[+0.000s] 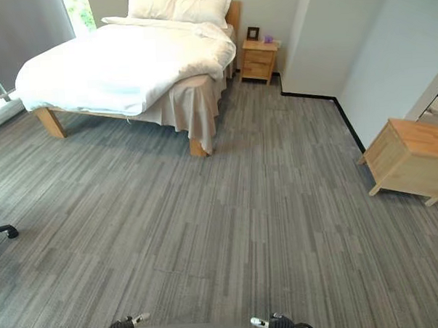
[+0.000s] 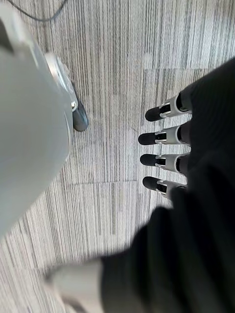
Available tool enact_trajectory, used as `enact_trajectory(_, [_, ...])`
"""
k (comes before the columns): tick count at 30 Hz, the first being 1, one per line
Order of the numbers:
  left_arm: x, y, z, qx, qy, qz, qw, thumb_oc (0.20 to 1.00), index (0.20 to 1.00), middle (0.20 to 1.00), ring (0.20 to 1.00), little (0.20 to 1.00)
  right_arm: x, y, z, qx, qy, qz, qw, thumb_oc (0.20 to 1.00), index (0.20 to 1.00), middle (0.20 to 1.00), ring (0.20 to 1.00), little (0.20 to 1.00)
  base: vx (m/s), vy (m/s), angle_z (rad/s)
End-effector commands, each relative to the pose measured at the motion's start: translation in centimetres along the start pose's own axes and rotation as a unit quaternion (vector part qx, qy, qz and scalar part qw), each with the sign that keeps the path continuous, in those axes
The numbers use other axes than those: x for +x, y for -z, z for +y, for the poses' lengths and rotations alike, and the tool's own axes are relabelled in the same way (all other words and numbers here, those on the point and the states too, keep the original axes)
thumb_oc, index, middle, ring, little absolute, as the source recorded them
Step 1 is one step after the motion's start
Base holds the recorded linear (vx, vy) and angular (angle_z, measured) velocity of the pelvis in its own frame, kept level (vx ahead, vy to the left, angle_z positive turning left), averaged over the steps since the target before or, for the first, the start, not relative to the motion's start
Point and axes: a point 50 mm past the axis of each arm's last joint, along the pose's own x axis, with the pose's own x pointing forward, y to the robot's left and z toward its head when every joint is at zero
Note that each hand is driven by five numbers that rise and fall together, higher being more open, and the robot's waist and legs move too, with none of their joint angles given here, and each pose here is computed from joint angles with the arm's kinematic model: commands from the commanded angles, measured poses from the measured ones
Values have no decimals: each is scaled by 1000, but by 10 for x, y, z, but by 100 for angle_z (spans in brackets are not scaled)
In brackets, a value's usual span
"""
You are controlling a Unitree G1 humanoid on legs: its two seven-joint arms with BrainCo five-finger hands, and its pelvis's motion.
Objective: Making the bed.
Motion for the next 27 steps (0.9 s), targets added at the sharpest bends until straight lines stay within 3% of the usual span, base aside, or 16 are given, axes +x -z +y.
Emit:
enact_trajectory(1, [4, -27, -4, -37, -6, -34, 999, 1000, 1000, 1000, 1000, 1000, 4, -20, 1, -12, -4, -26, 1000, 1000, 1000, 1000, 1000, 1000, -3, 3, 6])
enact_trajectory(4, [3, -25, -4, -58, -8, -32, 998, 1000, 1000, 1000, 1000, 1000, 4, -20, 1, 5, 0, -27, 1000, 1000, 1000, 1000, 1000, 1000, -1, 2, 4])
enact_trajectory(10, [3, -69, 14, -106, -41, -117, 987, 1000, 1000, 1000, 1000, 1000, 2, -51, -39, 154, 67, -96, 981, 1000, 1000, 1000, 1000, 1000, 6, 14, -4])
enact_trajectory(12, [-3, -104, 27, -157, -44, -184, 969, 1000, 1000, 1000, 1000, 1000, -5, -86, -62, 195, 94, -171, 961, 1000, 1000, 1000, 1000, 1000, 3, 52, -10])
enact_trajectory(14, [-29, -164, 48, -145, -69, -321, 933, 1000, 1000, 1000, 1000, 1000, -29, -135, -83, 193, 118, -299, 927, 1000, 1000, 1000, 1000, 1000, -40, 55, -4])
enact_trajectory(16, [-46, -183, 54, -157, -65, -384, 908, 1000, 1000, 1000, 1000, 1000, -42, -151, -83, 231, 94, -354, 901, 1000, 1000, 1000, 1000, 1000, -42, 31, -13])
enact_trajectory(27, [-54, -193, 45, -221, -56, -407, 885, 1000, 1000, 1000, 1000, 1000, -54, -174, -62, 208, 56, -400, 891, 1000, 1000, 1000, 1000, 1000, 14, 54, -7])
